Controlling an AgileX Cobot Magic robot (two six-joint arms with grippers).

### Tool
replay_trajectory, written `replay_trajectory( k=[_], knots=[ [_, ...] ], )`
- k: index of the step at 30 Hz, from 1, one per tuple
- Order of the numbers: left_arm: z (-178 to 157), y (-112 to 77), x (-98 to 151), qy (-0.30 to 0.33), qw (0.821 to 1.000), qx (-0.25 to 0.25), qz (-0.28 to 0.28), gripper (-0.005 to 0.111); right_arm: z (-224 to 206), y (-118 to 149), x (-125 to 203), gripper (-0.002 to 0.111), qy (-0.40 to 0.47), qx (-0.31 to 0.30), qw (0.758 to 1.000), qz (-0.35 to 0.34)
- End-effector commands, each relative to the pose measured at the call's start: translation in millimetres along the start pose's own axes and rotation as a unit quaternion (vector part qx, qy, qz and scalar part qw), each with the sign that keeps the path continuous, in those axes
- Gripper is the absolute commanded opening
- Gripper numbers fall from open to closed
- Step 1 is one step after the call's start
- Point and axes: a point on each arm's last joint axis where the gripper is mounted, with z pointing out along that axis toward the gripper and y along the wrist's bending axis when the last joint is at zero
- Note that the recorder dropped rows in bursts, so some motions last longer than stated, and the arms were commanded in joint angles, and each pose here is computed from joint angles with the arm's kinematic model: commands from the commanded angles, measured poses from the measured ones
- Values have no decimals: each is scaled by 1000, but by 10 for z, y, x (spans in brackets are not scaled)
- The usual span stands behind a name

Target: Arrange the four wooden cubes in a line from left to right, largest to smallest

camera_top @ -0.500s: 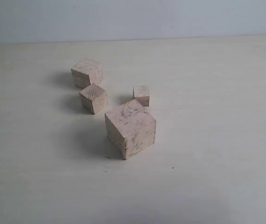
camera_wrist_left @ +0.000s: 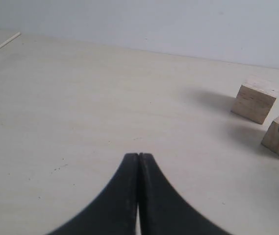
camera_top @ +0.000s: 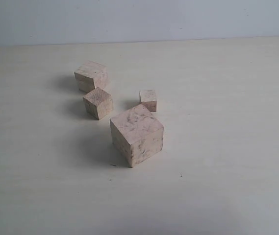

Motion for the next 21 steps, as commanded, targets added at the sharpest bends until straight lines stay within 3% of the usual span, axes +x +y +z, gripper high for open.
replay_trajectory(
  k=[1,8,16,21],
  knots=[
    [-1,-5,-4,-8,1000,4,-1,0,-2,-4,-41,0,-30,1,1000,-1],
    [-1,-5,-4,-8,1000,4,-1,0,-49,-18,-280,0,-164,-7,981,100],
    [-1,-5,-4,-8,1000,4,-1,0,-96,-52,-391,0,-230,5,968,101],
    [-1,-5,-4,-8,1000,4,-1,0,-181,-100,-524,0,-316,15,940,125]
  ],
)
